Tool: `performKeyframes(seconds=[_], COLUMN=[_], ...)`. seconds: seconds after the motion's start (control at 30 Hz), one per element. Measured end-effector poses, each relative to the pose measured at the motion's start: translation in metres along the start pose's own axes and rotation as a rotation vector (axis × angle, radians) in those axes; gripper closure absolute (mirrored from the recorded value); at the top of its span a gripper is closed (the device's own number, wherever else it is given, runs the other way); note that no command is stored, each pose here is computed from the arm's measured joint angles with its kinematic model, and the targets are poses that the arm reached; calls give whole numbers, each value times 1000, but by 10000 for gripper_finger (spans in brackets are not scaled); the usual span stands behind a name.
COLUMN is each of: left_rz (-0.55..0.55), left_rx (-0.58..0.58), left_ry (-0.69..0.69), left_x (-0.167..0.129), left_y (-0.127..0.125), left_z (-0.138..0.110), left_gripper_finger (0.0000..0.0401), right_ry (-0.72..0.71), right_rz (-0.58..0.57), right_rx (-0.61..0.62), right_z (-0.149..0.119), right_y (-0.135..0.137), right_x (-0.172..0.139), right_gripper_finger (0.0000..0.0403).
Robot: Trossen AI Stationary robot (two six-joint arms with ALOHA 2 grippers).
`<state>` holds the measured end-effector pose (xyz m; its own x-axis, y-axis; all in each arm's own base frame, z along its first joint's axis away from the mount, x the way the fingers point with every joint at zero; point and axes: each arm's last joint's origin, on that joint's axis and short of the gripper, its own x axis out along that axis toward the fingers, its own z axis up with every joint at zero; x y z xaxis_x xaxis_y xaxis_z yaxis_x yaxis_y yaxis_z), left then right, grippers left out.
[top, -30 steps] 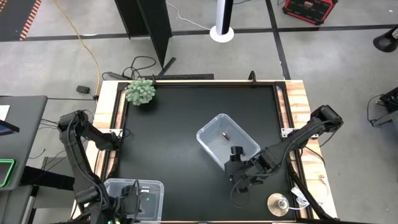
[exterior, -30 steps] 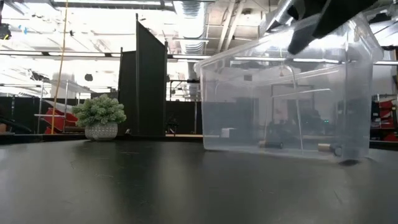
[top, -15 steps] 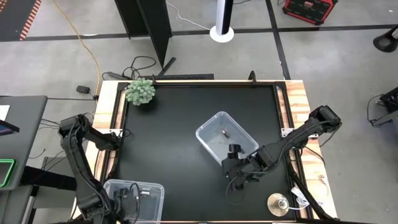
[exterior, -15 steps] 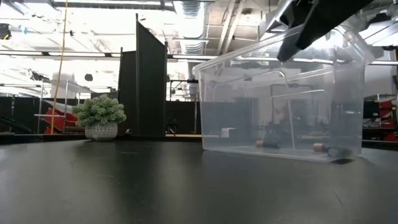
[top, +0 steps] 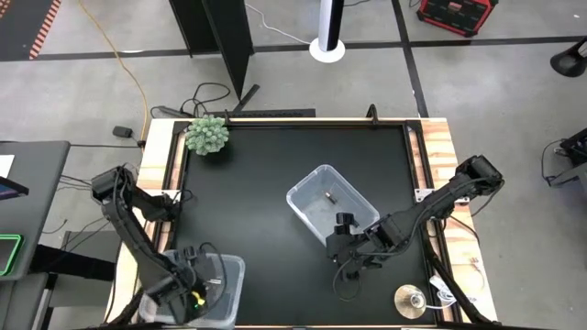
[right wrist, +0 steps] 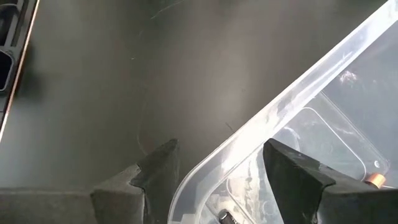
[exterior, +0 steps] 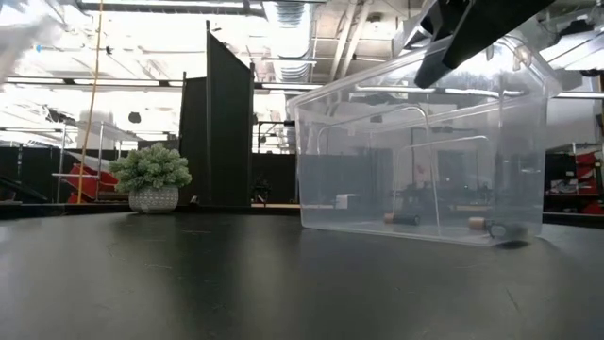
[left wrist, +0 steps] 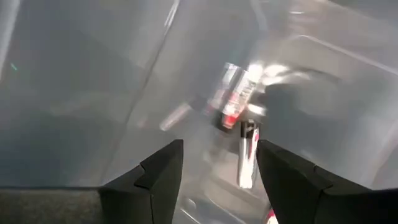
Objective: Sort batteries
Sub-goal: Move the transparent bins to the center
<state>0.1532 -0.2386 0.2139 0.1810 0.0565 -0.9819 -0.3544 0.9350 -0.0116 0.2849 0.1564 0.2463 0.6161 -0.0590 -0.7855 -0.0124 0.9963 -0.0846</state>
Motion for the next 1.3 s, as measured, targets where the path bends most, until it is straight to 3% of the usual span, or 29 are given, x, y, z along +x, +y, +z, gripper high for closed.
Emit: performKeyframes(seconds=[0.23, 0.67, 1.0, 1.3], left_rz=[5, -46, 26, -16], left_rx=[24, 89, 290, 514], left_ry=[7, -176, -329, -489], left_x=[21, 28, 29, 28], left_y=[12, 9, 13, 11], left_z=[22, 56, 77, 116], left_gripper_finger=[202, 202, 202, 202], right_ry=[-1, -10, -13, -23], right_rz=[1, -13, -14, -10], right_rx=[1, -3, -20, -5], right_z=[0, 0, 0, 1], right_y=[0, 1, 2, 2], right_x=[0, -1, -1, -1], right_gripper_finger=[158, 158, 159, 159])
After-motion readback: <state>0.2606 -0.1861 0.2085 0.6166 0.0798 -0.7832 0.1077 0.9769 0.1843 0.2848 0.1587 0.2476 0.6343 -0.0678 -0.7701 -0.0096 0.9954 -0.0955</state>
